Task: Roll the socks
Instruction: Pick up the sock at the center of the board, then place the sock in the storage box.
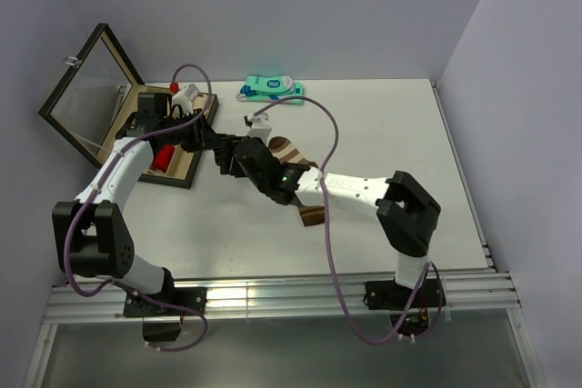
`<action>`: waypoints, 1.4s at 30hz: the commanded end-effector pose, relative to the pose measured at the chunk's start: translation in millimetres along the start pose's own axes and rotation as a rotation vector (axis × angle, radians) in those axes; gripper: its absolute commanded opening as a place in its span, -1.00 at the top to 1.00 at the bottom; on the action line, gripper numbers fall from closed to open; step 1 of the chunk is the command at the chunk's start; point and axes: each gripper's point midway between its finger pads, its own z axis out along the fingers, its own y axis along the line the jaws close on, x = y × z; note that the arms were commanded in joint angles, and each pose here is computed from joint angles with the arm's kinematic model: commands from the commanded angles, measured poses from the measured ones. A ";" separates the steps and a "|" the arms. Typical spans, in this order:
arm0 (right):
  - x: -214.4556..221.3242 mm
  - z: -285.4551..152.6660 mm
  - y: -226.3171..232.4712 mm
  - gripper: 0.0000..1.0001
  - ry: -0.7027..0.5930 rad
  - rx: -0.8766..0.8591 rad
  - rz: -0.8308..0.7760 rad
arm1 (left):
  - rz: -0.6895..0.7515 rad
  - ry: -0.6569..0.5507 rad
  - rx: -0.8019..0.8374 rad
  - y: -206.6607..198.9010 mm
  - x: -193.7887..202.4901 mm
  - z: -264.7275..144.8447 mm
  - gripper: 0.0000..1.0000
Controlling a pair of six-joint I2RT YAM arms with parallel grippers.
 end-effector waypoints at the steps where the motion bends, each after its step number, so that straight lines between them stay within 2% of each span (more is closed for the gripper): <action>1: -36.3 -29.5 7.3 -0.29 -0.083 -0.029 0.053 | 0.104 -0.018 0.030 -11.7 -15.4 -7.5 0.99; 8: -35.0 -58.6 -21.1 -0.32 -0.094 0.006 0.055 | 0.157 0.089 0.073 2.0 -8.6 -6.4 1.00; 9: -41.0 -66.4 -22.1 -0.32 -0.108 0.000 0.063 | 0.177 0.084 0.091 1.5 -17.8 -10.2 1.00; 17: -29.9 -81.9 -57.5 -0.31 -0.103 0.046 0.041 | 0.286 0.199 0.114 70.9 -30.7 -23.2 1.00; 18: -27.5 -82.9 -60.1 -0.32 -0.102 0.047 0.039 | 0.280 0.235 0.126 67.3 -30.9 -30.1 1.00; 19: -28.1 -84.2 -60.3 -0.31 -0.104 0.045 0.042 | 0.285 0.266 0.139 80.7 -26.3 -22.3 0.99; 27: -18.7 -82.6 -66.6 -0.32 -0.090 0.055 0.040 | 0.326 0.369 0.149 114.8 -11.2 -13.3 0.99; 42: -8.3 -79.5 -73.4 -0.32 -0.074 0.066 0.034 | 0.274 0.401 0.014 180.5 -14.4 -4.5 0.99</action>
